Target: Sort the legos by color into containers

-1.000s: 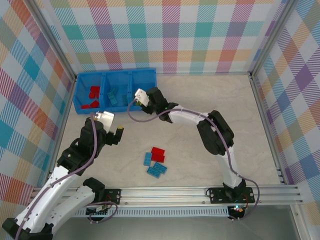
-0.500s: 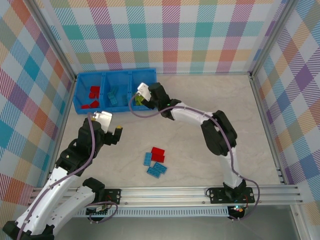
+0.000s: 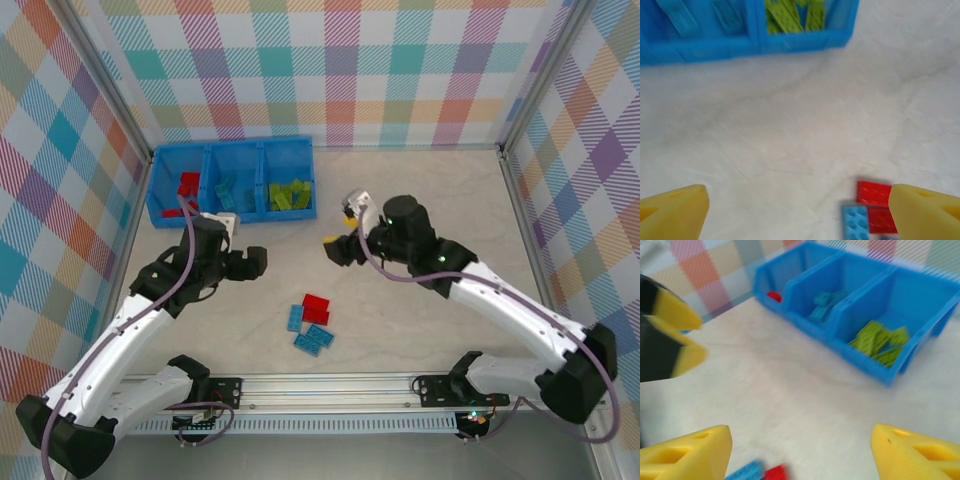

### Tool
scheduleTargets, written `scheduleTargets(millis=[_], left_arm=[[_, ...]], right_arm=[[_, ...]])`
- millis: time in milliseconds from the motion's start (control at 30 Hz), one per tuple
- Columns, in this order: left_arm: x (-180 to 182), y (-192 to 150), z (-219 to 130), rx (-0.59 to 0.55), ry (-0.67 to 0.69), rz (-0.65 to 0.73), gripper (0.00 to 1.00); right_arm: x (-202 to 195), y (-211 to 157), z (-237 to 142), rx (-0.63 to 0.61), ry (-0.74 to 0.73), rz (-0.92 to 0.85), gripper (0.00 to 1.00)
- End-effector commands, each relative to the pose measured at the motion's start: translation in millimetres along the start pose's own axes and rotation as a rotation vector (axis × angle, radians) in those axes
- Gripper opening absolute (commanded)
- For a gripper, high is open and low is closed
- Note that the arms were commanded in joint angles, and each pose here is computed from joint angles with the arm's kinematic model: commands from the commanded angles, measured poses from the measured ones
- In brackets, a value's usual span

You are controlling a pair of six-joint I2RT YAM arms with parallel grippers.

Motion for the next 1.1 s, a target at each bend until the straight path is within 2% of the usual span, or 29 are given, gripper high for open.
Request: scheduleTargets(millis=[0,200,433,567,733,967,1067], left_arm=[[-21.2,-48.2,15.9,0.177,-0.081,-0.141,0.91],[-41.6,-110.7,42.8,0.359,-0.058,-0.043,0.89],[-67.4,-147.8,77.1,0.482,-0.021,0.082,0.86],[-65.1,-165.3,88.8,0.561,0.034,0.124,0.83],[-56.1,-165.2,98.2,0.534,0.099,0.139,0.77],[-52.9,-167.8,110.3,0.524,0.137,0.138,0.59],[-50.6,-173.9,115.9,0.539,0.147,0.143,0.58]], right_arm=[[19.5,-42.0,-14.5,0.142,0.103,0.192,0.74],[17.7,-63.0,-21.8,0.18,0.077,0.212,0.76],[15.7,-68.9,-9.2,0.198,0.083,0.224,0.76],[14.2,-71.4,-8.7,0.206,0.074,0.223,0.76],[13.8,-75.0,-7.8,0.217,0.073,0.227,0.76],[13.7,-76.5,-8.0,0.219,0.07,0.229,0.75],[13.4,-74.8,-9.3,0.212,0.066,0.227,0.75]])
Point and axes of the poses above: each hand's point on the last joint's axis, 136 mm out from that joint toward the fingers, its own z axis out along the fingers, its own x axis along the line the jaws close on, y = z × x, the point moved 2 cm from there along -z, back along the fingers, and after that the axes turned 3 degrees about -z, right-handed, at the moved point
